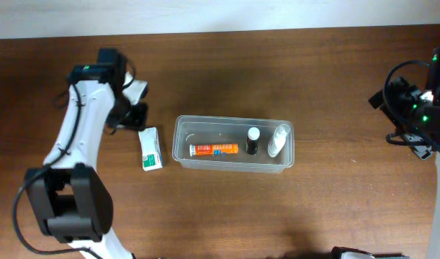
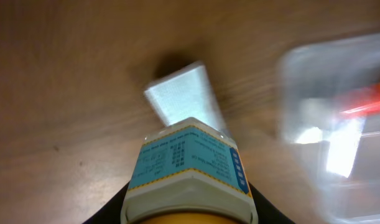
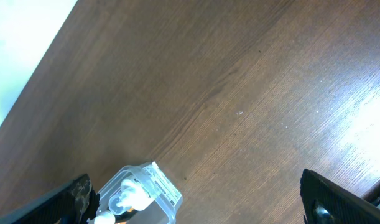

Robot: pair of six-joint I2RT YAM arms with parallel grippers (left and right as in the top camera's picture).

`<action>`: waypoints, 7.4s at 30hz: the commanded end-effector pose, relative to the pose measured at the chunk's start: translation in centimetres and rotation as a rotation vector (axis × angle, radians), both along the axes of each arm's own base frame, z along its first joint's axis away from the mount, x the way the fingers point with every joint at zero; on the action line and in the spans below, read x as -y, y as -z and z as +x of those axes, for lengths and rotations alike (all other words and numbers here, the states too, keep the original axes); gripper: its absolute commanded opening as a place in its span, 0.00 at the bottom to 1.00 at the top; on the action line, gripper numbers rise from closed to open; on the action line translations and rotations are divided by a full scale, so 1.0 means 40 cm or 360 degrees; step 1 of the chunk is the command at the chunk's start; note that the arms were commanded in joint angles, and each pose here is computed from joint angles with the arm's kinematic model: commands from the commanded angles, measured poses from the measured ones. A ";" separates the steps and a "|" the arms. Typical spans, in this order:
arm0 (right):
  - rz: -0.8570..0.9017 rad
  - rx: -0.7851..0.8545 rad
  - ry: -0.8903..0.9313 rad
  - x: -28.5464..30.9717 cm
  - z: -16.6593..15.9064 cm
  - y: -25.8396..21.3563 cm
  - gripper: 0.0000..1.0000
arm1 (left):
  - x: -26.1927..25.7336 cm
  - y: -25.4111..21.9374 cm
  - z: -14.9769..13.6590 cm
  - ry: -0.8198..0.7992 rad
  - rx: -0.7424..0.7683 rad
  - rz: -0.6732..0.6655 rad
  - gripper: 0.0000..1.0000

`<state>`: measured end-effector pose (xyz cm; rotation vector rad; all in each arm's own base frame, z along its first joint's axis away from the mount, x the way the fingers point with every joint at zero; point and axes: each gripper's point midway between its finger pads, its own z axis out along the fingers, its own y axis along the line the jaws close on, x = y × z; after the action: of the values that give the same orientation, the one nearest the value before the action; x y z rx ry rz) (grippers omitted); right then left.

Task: Pack container

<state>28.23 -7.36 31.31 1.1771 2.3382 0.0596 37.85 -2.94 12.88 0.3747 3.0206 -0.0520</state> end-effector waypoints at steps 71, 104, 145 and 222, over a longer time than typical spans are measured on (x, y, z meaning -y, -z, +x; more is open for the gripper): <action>-0.0016 -0.0007 0.0022 0.011 -0.001 0.001 0.99 | 0.338 -0.201 -0.106 0.0586 0.0040 0.0022 0.37; -0.0016 -0.0007 0.0022 0.011 -0.001 0.001 0.99 | 0.000 0.277 -0.103 -0.0394 -0.0204 -0.0195 0.58; -0.0016 -0.0007 0.0022 0.011 -0.001 0.001 0.99 | 0.322 -0.152 -0.093 0.1282 0.0422 -0.0109 0.32; -0.0017 -0.0007 0.0022 0.011 -0.001 0.001 0.98 | -0.114 -0.523 -0.736 -0.0615 0.1643 -0.0521 1.00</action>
<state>28.24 -7.36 31.30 1.1773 2.3385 0.0595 6.75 3.85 35.75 -0.1961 1.9060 -0.1377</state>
